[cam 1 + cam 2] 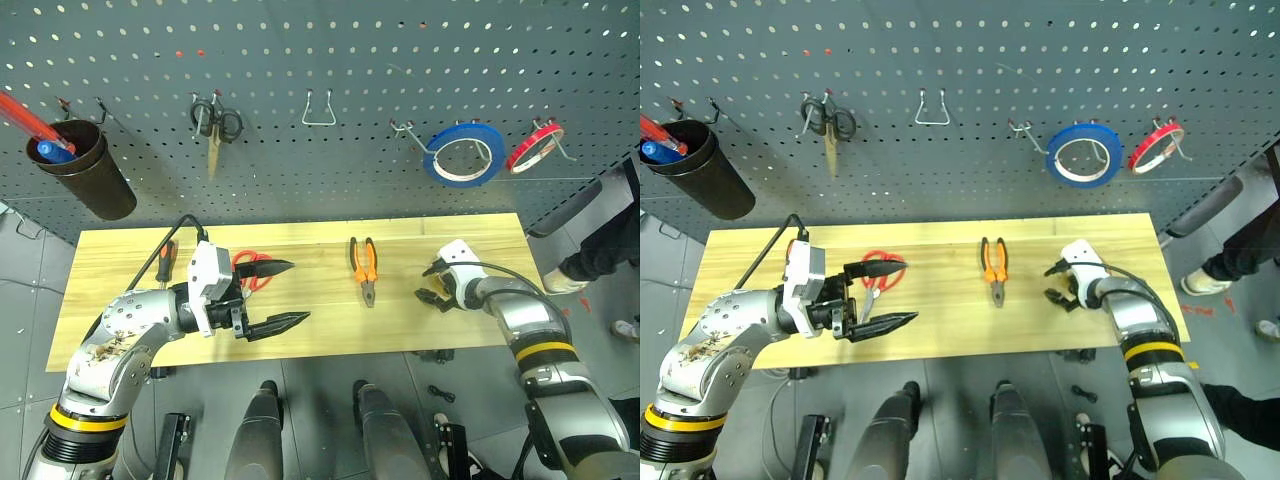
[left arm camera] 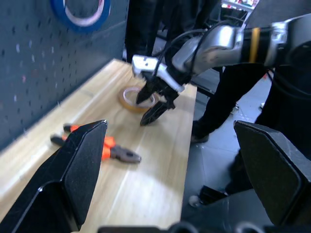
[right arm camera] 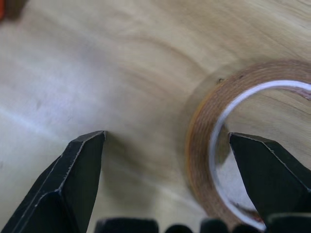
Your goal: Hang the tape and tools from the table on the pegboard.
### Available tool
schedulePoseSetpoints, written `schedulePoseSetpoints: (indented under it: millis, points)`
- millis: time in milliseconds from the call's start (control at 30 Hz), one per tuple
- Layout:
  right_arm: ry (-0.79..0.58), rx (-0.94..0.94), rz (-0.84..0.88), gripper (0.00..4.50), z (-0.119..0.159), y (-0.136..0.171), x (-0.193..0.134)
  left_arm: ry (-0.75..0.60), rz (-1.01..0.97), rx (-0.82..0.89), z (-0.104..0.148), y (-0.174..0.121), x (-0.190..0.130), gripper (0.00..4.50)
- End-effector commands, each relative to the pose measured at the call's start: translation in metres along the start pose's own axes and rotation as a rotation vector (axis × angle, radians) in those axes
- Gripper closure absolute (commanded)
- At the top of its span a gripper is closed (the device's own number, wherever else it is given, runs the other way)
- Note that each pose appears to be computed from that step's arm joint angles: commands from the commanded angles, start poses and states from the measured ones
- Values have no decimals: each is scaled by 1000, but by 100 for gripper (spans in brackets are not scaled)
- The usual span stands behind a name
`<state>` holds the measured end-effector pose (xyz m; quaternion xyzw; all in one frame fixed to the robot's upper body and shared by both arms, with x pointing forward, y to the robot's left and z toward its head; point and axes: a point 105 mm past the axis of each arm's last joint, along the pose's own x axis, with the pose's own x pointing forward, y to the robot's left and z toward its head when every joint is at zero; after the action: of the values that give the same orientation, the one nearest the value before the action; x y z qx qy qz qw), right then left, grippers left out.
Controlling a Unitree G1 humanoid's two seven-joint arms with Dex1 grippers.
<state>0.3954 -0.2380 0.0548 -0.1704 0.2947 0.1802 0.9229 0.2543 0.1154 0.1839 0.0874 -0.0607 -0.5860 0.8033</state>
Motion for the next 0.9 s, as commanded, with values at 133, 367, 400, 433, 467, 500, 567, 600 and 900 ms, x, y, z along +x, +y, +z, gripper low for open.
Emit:
schedulePoseSetpoints:
  millis: [133, 367, 400, 433, 467, 500, 567, 600, 900]
  points:
    - [28, 81, -17, 87, -14, -9, 0, -48, 5, 38, 15, -6, 0, 0]
    - [42, 73, -24, 317, -22, -10, 0, -56, -4, 34, 16, -8, 1, 0]
    - [39, 67, -27, 355, -23, -10, -1, -58, 5, 26, 16, -7, 1, 0]
    - [35, 63, -27, 389, -22, -10, -1, -62, 16, 10, 16, -6, 2, 0]
    - [26, 58, -22, 418, -21, -9, -1, -66, 26, -2, 17, -5, 3, 0]
    - [20, 56, -17, 426, -21, -8, -1, -69, 33, -11, 17, -4, 3, 0]
    - [-13, 2, -8, 426, -14, -2, -5, -74, 34, -15, 19, -8, 4, 0]
    - [-35, -46, -5, 426, -9, 3, -9, -75, 34, -16, 19, -11, 4, 0]
    - [-320, -507, -79, 426, 45, 61, -82, -90, 142, -98, 27, -2, -1, 0]
